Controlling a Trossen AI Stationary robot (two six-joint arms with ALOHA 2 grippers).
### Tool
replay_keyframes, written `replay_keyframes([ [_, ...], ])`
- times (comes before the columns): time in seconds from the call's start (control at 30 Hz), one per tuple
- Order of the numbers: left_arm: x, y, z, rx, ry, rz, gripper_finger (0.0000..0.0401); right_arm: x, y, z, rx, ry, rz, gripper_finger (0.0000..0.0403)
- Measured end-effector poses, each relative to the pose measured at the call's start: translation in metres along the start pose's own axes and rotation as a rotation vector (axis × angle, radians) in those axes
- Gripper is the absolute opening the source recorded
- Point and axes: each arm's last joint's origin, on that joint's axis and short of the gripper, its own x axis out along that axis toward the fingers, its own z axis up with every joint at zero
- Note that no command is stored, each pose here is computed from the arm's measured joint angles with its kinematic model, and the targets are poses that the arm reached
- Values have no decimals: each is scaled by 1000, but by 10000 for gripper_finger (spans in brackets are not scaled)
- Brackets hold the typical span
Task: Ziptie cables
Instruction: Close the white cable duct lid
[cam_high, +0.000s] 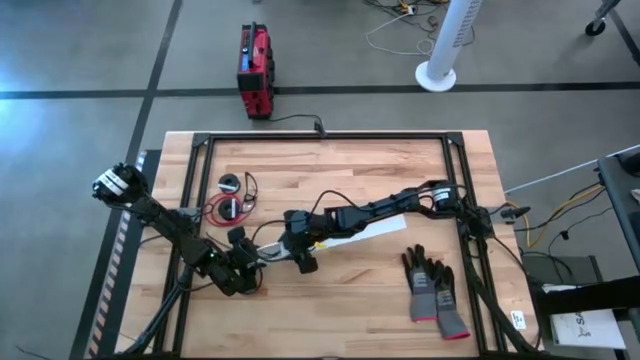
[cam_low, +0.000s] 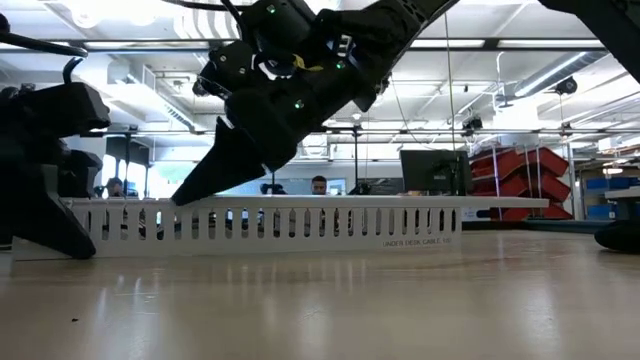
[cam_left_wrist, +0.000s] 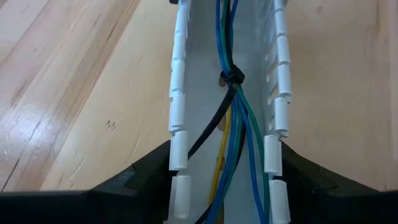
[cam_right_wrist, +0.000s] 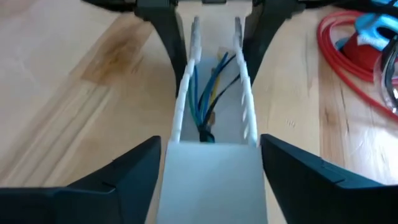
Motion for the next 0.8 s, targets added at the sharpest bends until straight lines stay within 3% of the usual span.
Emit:
replay_keyframes([
  [0.2, 0, 0, 0, -7, 1, -1, 208, -3, 0, -2, 18, 37, -5, 292],
  [0.37, 0, 0, 0, -17, 3, -3, 208, -2, -1, -5, 44, 54, -47, 301],
  [0.5, 0, 0, 0, -17, 4, -4, 208, -2, -1, -5, 50, 55, -64, 281],
  [0.67, 0, 0, 0, -18, 2, -4, 208, -1, -1, -6, 53, 57, -66, 220],
  [0.8, 0, 0, 0, -21, -3, 0, 208, 2, 0, -7, 55, 36, -48, 217],
])
